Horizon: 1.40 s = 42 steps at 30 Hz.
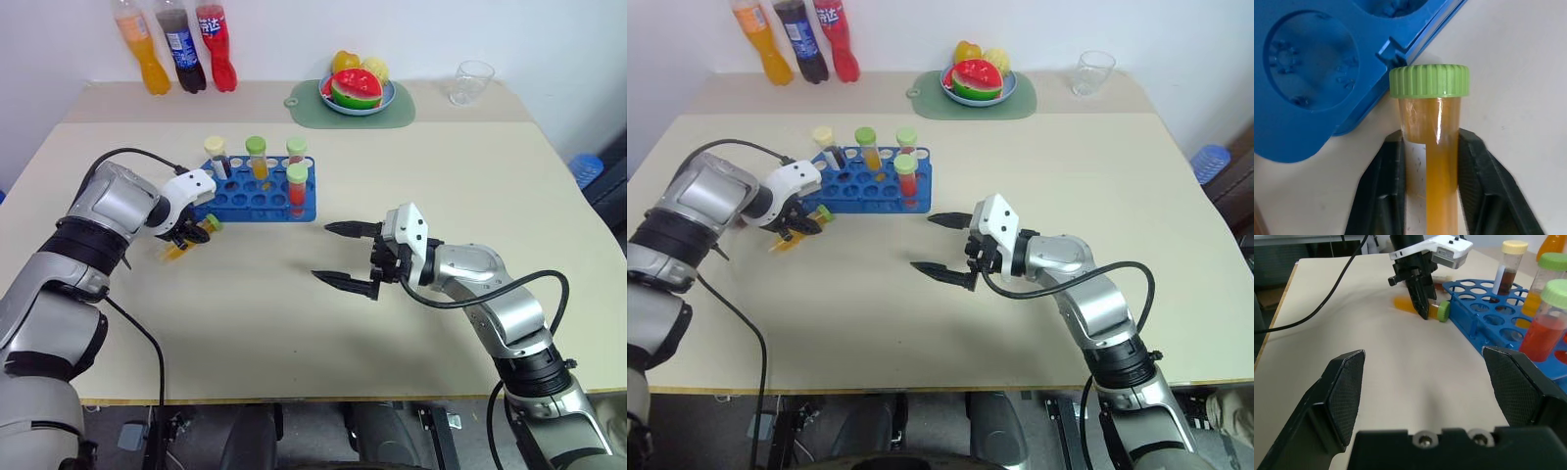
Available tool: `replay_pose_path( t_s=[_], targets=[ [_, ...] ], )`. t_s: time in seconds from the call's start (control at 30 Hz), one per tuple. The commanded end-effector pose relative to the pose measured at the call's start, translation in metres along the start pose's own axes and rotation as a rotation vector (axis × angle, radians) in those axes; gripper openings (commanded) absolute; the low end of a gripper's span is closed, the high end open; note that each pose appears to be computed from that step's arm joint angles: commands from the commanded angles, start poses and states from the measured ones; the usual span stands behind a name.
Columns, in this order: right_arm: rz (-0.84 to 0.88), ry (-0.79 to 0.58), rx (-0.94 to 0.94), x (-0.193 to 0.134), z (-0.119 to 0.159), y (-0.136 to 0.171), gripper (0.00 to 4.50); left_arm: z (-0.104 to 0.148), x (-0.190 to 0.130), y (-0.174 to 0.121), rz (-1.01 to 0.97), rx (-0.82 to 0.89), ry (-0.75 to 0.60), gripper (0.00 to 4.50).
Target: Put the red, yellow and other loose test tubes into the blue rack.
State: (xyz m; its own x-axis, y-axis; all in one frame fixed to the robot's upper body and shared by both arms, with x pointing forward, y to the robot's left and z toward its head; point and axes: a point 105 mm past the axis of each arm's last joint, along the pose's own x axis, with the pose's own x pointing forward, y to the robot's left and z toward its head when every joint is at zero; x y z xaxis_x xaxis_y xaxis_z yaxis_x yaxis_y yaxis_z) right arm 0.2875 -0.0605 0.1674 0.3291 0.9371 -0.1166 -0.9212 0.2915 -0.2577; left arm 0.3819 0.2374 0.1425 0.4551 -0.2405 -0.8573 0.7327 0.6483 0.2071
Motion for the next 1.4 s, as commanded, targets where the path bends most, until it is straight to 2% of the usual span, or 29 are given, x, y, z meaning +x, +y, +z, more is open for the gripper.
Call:
replay_pose_path(
  t_s=[0.03,0.1,0.17,0.23,0.3,0.33,0.43,0.53,0.57,0.7,0.83,0.97,1.27,1.4],
  targets=[
    [0.001,-0.008,-0.048,-0.003,0.009,0.003,4.25,-0.014,-0.016,0.001,-0.018,0.034,0.011,0.75],
    [-0.003,0.000,-0.049,-0.004,0.007,0.002,4.25,-0.018,-0.036,-0.013,-0.090,0.104,-0.107,0.75],
    [-0.006,0.005,-0.047,-0.005,0.005,0.000,4.25,-0.003,-0.064,-0.035,-0.155,0.173,-0.383,0.75],
    [-0.006,0.007,-0.046,-0.006,0.004,0.000,4.25,0.002,-0.080,-0.046,-0.160,0.196,-0.535,0.75],
    [-0.010,0.012,-0.040,-0.003,0.000,-0.002,4.25,0.024,-0.094,-0.050,-0.015,0.138,-0.811,0.75],
    [-0.012,0.013,-0.038,-0.002,-0.001,-0.003,4.25,0.029,-0.100,-0.050,0.034,0.083,-0.901,0.75],
    [-0.021,0.009,-0.030,0.000,-0.004,-0.006,4.25,0.056,-0.098,-0.052,0.234,-0.034,-1.059,0.75],
    [-0.030,0.002,-0.027,0.004,-0.005,-0.008,4.25,0.086,-0.106,-0.057,0.526,-0.049,-1.221,0.75],
    [-0.031,0.001,-0.028,0.004,-0.005,-0.009,4.25,0.089,-0.107,-0.058,0.562,-0.053,-1.237,0.75],
    [-0.059,-0.011,-0.030,0.009,-0.006,-0.015,4.25,0.108,-0.081,-0.057,0.793,-0.270,-1.335,0.75],
    [-0.077,-0.017,-0.034,0.011,-0.007,-0.018,4.25,0.115,-0.058,-0.060,0.854,-0.310,-1.344,0.75],
    [-0.103,-0.019,-0.042,0.009,-0.007,-0.021,4.25,0.118,-0.037,-0.061,0.819,-0.351,-1.327,0.75],
    [-0.136,-0.019,-0.031,0.006,-0.010,-0.021,4.25,0.139,-0.015,-0.066,0.696,-0.354,-1.362,0.75],
    [-0.139,-0.020,-0.029,0.006,-0.010,-0.020,4.25,0.143,-0.003,-0.066,0.672,-0.348,-1.336,0.75]
  ],
)
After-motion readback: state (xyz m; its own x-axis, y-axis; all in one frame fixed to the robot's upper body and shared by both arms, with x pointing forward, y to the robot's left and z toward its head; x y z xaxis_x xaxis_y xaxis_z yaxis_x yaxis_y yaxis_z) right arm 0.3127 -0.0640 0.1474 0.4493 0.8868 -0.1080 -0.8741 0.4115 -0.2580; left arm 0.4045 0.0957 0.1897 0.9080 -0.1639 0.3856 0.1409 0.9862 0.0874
